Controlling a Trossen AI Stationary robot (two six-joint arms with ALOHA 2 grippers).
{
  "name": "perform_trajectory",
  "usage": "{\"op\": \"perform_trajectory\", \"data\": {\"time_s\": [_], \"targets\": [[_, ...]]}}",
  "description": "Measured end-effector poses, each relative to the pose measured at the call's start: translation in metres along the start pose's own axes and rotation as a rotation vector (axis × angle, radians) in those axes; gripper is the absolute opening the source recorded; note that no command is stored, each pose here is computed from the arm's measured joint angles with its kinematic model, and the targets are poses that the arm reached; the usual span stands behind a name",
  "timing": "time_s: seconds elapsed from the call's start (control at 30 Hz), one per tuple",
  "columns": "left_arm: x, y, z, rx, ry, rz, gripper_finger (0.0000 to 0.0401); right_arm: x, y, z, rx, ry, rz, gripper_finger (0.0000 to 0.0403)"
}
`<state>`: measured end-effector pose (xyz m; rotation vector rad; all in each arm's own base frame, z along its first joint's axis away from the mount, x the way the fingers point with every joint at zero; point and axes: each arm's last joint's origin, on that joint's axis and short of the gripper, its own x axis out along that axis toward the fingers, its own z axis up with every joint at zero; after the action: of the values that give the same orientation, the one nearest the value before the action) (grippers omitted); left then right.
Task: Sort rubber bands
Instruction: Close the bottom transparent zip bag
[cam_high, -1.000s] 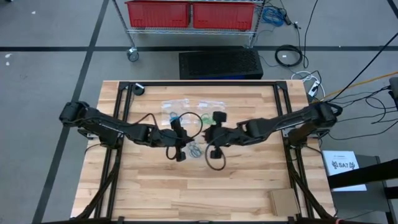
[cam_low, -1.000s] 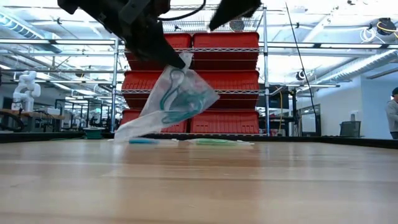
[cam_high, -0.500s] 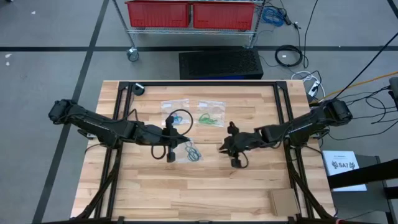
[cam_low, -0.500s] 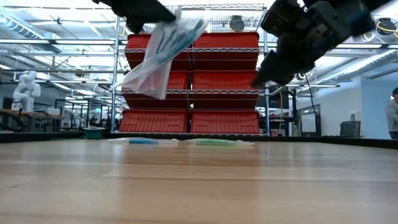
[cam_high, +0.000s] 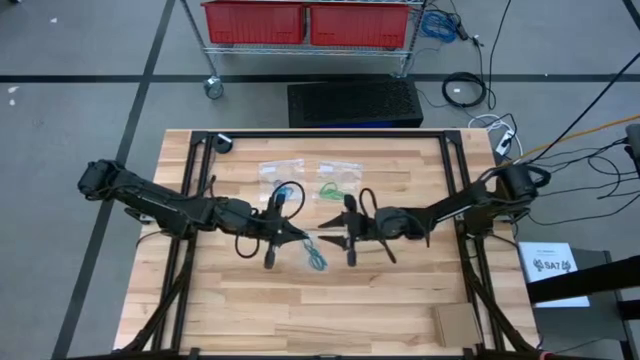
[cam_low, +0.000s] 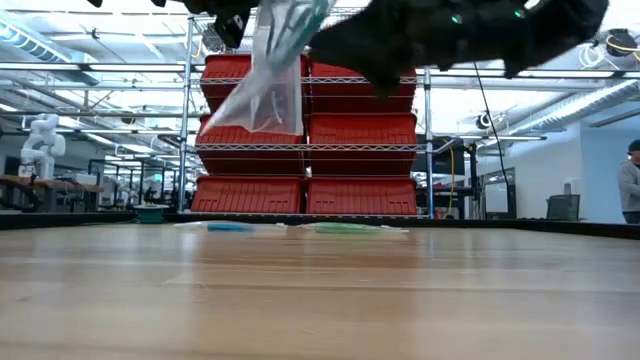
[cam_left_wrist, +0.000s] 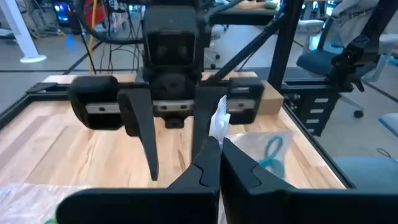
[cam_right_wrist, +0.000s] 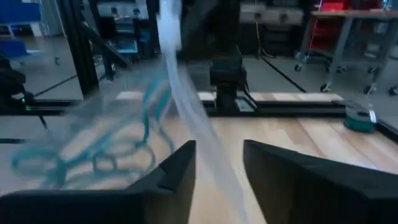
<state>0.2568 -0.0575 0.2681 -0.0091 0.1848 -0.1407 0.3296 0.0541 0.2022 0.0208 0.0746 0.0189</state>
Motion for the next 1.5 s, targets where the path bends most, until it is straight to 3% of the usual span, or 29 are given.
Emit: {"op": "perform_trajectory", "data": {"time_s": [0.13,0.27,0.37,0.57,1.23,1.5], "targets": [[0.000,0.000,0.001,0.000,-0.006,0.000,0.0001,0.014,0.000,0.011,-0.018,-0.012,-0.006,0.0162],[0.000,0.000,0.001,0.015,-0.008,-0.002,0.0001,0.024,0.000,0.021,-0.072,0.023,-0.012,0.0158],[0.000,0.000,0.002,0.018,-0.020,-0.003,0.0001,0.028,0.001,0.026,-0.090,0.042,-0.013,0.0123],[0.000,0.000,0.002,0.026,-0.018,0.002,0.0001,0.028,0.001,0.024,-0.114,0.105,-0.011,0.0011],[-0.001,0.002,0.001,0.071,0.003,0.058,0.0003,-0.008,-0.002,0.060,-0.141,0.183,-0.050,0.0000],[-0.002,0.000,0.000,0.071,0.012,-0.005,0.0066,-0.010,-0.003,0.059,-0.142,0.210,-0.062,0.0000]]}}
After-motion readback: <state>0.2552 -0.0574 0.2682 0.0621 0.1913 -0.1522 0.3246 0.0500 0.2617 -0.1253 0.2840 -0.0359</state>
